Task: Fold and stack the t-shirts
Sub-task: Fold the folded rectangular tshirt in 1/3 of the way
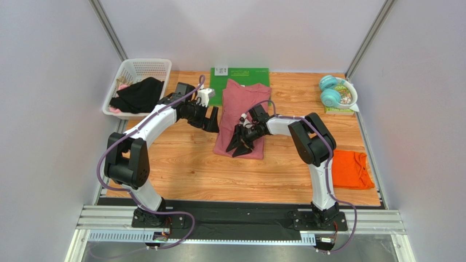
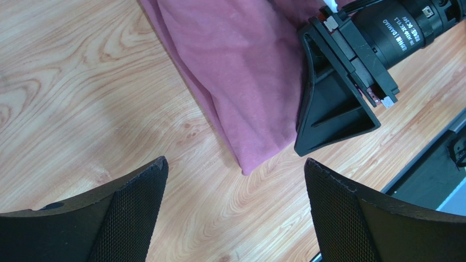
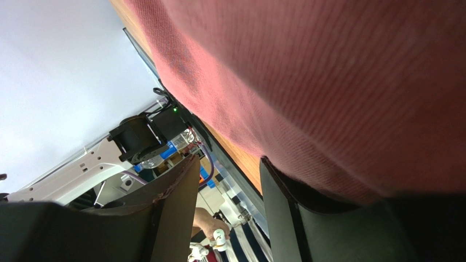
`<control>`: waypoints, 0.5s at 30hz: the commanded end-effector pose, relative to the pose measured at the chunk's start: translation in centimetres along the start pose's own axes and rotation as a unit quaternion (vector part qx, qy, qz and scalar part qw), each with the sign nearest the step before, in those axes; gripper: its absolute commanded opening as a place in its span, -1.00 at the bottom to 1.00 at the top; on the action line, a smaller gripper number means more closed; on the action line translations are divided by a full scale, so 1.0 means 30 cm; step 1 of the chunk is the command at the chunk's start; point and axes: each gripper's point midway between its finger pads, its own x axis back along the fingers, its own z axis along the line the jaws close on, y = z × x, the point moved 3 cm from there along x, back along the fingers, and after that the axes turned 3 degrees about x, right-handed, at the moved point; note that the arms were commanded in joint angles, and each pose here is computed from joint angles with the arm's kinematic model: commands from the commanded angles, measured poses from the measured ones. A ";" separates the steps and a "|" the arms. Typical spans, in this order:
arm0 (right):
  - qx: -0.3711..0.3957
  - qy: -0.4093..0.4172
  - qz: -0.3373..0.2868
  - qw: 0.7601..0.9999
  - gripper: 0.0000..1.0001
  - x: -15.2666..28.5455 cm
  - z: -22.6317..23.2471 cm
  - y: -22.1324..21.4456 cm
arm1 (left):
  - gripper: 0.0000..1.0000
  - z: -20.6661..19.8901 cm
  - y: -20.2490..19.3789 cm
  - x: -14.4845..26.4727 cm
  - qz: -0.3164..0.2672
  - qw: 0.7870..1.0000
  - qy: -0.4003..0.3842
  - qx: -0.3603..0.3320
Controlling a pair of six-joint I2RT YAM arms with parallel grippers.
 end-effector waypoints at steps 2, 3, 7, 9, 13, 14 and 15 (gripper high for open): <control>0.012 -0.008 -0.012 1.000 0.03 0.030 0.045 -0.009 | 0.99 -0.045 0.069 0.067 -0.035 0.999 -0.014 -0.017; 0.020 0.001 -0.017 1.000 0.03 0.051 0.085 -0.005 | 0.99 -0.047 0.072 0.070 -0.037 0.999 -0.014 -0.018; 0.059 0.035 -0.038 0.997 0.05 0.116 0.253 0.019 | 0.99 -0.041 0.077 0.072 -0.039 0.999 -0.007 -0.019; 0.069 0.046 -0.037 0.996 0.05 0.110 0.297 0.032 | 0.99 -0.029 0.081 0.071 -0.043 0.999 0.002 -0.016; 0.048 0.049 -0.020 0.997 0.05 0.017 0.253 0.053 | 0.99 -0.022 0.078 0.074 -0.043 0.999 -0.002 -0.012; 0.044 0.047 -0.013 0.998 0.05 -0.009 0.242 0.046 | 0.99 -0.023 0.075 0.076 -0.042 0.999 -0.003 -0.011; 0.038 0.045 -0.009 0.998 0.05 -0.028 0.226 0.048 | 0.99 -0.022 0.071 0.077 -0.040 0.999 -0.002 -0.009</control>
